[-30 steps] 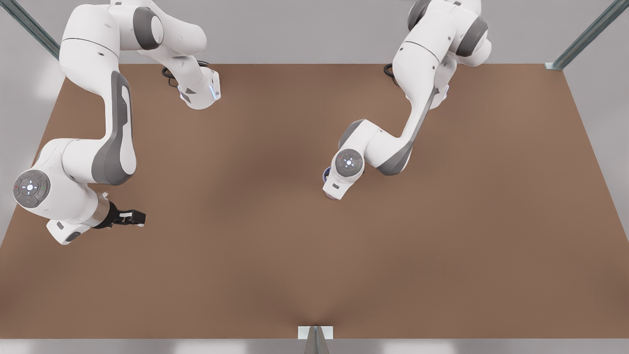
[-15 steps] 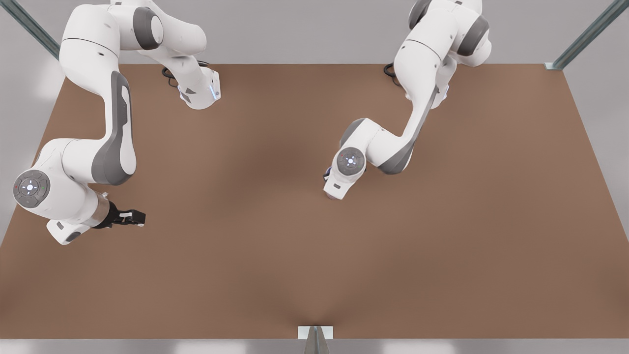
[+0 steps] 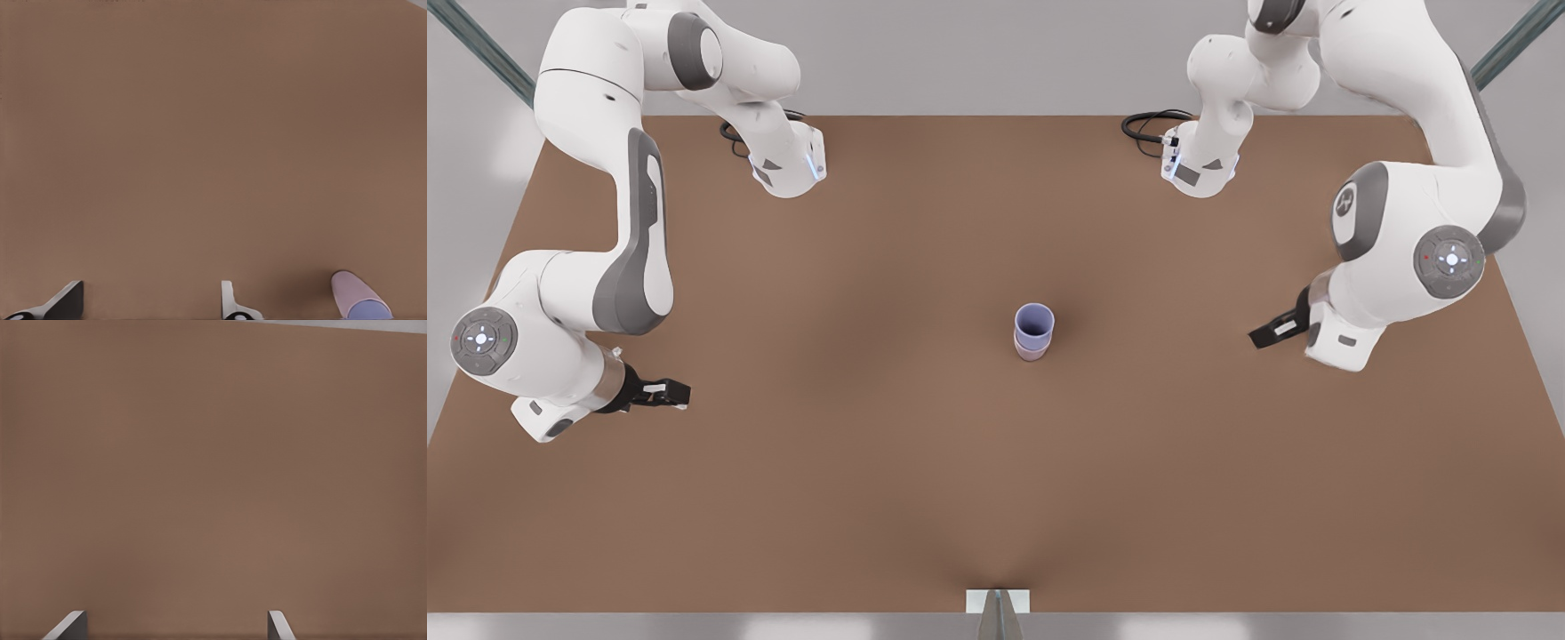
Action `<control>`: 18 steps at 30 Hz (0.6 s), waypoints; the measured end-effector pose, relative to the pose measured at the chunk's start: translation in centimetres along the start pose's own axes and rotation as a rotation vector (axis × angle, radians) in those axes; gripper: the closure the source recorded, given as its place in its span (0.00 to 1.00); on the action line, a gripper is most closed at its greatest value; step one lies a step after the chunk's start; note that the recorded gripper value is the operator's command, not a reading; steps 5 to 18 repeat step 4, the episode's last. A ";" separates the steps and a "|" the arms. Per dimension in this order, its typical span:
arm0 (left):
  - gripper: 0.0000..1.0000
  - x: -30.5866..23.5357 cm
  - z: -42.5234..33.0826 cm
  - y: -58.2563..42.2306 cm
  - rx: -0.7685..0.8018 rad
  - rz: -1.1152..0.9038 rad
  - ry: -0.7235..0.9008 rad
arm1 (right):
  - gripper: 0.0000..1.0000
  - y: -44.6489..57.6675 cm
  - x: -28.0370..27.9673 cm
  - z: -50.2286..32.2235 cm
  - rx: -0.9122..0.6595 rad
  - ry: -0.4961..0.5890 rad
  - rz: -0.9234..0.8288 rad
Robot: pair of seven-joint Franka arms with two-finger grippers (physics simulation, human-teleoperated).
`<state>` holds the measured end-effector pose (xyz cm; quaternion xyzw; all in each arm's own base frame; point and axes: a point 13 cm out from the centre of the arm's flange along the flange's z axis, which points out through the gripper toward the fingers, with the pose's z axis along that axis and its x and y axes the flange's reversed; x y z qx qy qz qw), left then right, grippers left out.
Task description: Stack the cups, with the pink cup at the bottom and the purple cup at the top
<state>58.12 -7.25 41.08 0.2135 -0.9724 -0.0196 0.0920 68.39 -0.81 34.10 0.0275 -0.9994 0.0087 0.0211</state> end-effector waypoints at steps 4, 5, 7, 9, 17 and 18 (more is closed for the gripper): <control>0.00 -1.4 -0.2 0.7 -0.017 0.123 -0.011 | 0.00 0.0 0.0 0.0 0.000 0.000 0.000; 0.00 -1.4 -0.2 0.7 -0.017 0.123 -0.011 | 0.00 0.0 0.0 0.0 0.000 0.000 0.000; 0.00 -1.4 -0.2 0.7 -0.017 0.123 -0.011 | 0.00 0.0 0.0 0.0 0.000 0.000 0.000; 0.00 -1.4 -0.2 0.7 -0.017 0.123 -0.011 | 0.00 0.0 0.0 0.0 0.000 0.000 0.000; 0.00 -1.4 -0.2 0.7 -0.017 0.123 -0.011 | 0.00 0.0 0.0 0.0 0.000 0.000 0.000; 0.00 -1.4 -0.2 0.7 -0.017 0.123 -0.011 | 0.00 0.0 0.0 0.0 0.000 0.000 0.000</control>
